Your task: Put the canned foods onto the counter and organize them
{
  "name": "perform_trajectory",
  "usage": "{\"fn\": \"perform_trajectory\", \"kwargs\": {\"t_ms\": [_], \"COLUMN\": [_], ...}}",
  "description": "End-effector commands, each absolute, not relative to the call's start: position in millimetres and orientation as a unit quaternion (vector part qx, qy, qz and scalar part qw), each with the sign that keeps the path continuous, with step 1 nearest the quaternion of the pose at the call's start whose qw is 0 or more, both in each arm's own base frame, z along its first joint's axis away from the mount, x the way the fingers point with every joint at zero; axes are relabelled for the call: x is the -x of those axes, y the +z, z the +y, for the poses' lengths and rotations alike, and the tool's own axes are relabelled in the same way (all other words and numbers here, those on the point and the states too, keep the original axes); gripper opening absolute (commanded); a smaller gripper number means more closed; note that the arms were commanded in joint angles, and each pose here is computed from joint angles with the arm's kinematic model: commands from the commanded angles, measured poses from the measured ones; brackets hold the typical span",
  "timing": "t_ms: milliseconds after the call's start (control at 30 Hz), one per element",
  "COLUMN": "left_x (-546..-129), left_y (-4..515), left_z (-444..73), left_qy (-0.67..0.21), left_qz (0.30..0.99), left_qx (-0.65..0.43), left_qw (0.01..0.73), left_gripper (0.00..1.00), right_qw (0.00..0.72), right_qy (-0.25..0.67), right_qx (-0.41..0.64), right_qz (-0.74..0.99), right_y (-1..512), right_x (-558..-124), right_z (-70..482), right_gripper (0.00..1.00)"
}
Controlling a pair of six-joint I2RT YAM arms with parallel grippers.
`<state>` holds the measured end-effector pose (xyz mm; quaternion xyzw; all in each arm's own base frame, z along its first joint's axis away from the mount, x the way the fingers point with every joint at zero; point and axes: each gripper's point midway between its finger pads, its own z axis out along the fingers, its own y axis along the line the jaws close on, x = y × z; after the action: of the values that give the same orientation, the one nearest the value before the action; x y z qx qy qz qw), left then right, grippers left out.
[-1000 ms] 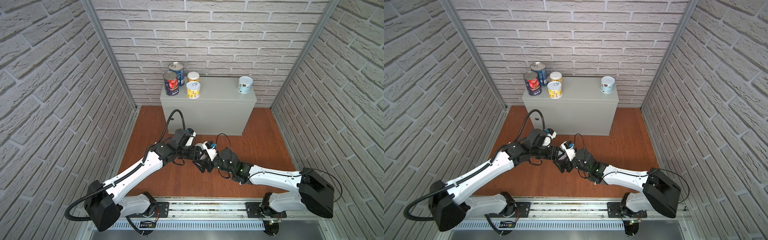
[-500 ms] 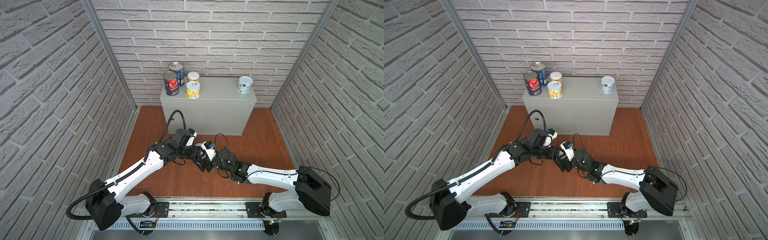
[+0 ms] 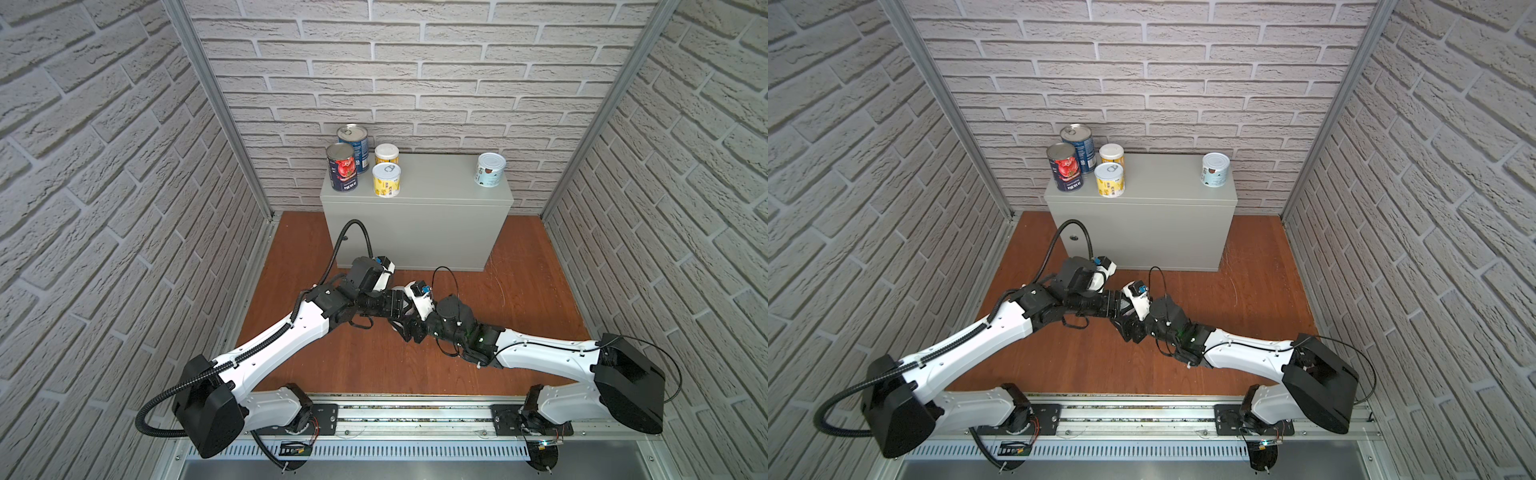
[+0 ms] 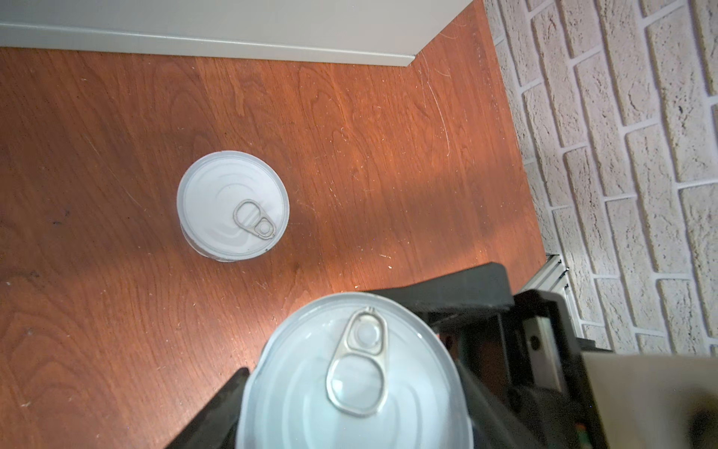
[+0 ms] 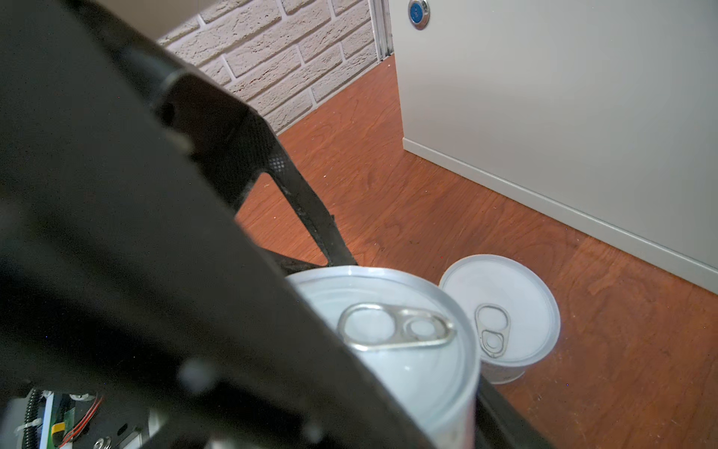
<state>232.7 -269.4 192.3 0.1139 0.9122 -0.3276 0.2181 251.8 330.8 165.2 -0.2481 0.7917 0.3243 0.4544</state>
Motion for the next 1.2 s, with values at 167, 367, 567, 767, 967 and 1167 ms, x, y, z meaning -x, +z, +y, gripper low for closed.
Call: {"fn": "perform_trajectory", "kwargs": {"t_ms": [167,367,567,767,967,1167], "left_x": [-246,-247,-247,-246,-248,-249], "left_y": [217,216,215,215,223,229], "left_z": [-286,-281,-277,-270,-256,-237], "left_qy": [-0.366,-0.357,-0.349,-0.335,-0.315,-0.283], "left_qz": [0.888,0.891,0.894,0.898,0.896,0.896], "left_qx": [-0.113,-0.108,-0.104,-0.100,-0.093,-0.088], "left_qw": [0.256,0.259,0.261,0.266,0.299,0.330], "left_gripper": [0.98,0.98,0.98,0.98,0.98,0.98], "right_qw": [0.491,0.493,0.492,0.495,0.497,0.498], "right_qy": [0.349,0.343,0.333,0.314,0.294,0.280], "right_qx": [0.226,0.221,0.211,0.195,0.191,0.180], "right_qz": [0.766,0.769,0.776,0.787,0.794,0.801], "right_y": [200,200,197,194,195,196], "right_x": [-255,-257,-260,-265,-265,-265], "right_z": [334,331,327,319,310,301], "right_gripper": [0.65,0.65,0.65,0.65,0.65,0.64]}}
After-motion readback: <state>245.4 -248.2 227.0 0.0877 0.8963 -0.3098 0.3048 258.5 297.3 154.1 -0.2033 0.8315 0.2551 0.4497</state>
